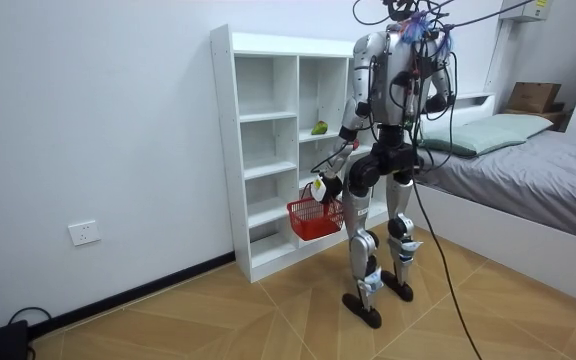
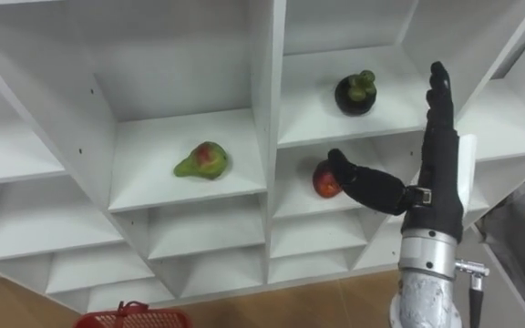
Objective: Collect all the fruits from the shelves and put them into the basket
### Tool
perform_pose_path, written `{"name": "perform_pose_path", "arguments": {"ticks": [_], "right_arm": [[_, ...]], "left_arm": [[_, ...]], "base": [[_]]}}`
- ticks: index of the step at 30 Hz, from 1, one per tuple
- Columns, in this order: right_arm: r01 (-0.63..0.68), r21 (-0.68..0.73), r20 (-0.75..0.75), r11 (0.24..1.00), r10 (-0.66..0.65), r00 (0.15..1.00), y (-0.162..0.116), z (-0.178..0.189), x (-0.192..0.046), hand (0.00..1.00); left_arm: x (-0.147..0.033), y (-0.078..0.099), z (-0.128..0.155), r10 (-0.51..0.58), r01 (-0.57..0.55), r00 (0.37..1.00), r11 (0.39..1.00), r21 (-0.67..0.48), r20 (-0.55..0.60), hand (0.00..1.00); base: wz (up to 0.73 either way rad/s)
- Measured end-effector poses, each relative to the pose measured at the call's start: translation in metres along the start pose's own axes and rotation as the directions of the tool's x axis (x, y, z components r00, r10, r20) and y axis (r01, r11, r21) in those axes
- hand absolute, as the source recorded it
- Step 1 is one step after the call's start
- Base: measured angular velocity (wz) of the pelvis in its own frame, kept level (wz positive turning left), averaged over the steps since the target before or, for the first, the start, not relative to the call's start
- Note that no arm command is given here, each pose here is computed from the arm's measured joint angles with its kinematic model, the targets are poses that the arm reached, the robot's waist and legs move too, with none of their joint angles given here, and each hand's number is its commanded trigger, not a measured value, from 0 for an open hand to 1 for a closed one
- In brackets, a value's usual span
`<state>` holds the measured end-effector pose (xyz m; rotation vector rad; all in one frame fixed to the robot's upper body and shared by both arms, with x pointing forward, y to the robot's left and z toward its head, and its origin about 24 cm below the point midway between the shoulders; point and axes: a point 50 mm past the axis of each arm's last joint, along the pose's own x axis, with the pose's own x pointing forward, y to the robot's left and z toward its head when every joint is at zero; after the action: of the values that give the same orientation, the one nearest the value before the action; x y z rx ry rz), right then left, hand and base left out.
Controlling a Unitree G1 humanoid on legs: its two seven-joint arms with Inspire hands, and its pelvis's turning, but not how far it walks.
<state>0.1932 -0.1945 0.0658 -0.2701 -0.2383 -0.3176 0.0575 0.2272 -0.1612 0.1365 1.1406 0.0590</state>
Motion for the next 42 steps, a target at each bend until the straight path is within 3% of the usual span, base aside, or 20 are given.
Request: {"name": "perform_pose_path", "arguments": {"ticks": [26,42], "right_arm": [[0.039,-0.037,0.072,0.999,-0.036,0.997,-0.002,0.009,0.012,0.00],[-0.006,-0.085,0.095,0.996,0.014,0.995,0.001,0.005,0.039,0.00]], "left_arm": [[0.000,0.005,0.000,0.007,-0.007,1.000,1.000,0.012,-0.001,1.00],[0.000,0.008,0.003,0.015,-0.015,1.000,1.000,0.027,0.001,1.00]], "base": [[0.00],[0.03]]}}
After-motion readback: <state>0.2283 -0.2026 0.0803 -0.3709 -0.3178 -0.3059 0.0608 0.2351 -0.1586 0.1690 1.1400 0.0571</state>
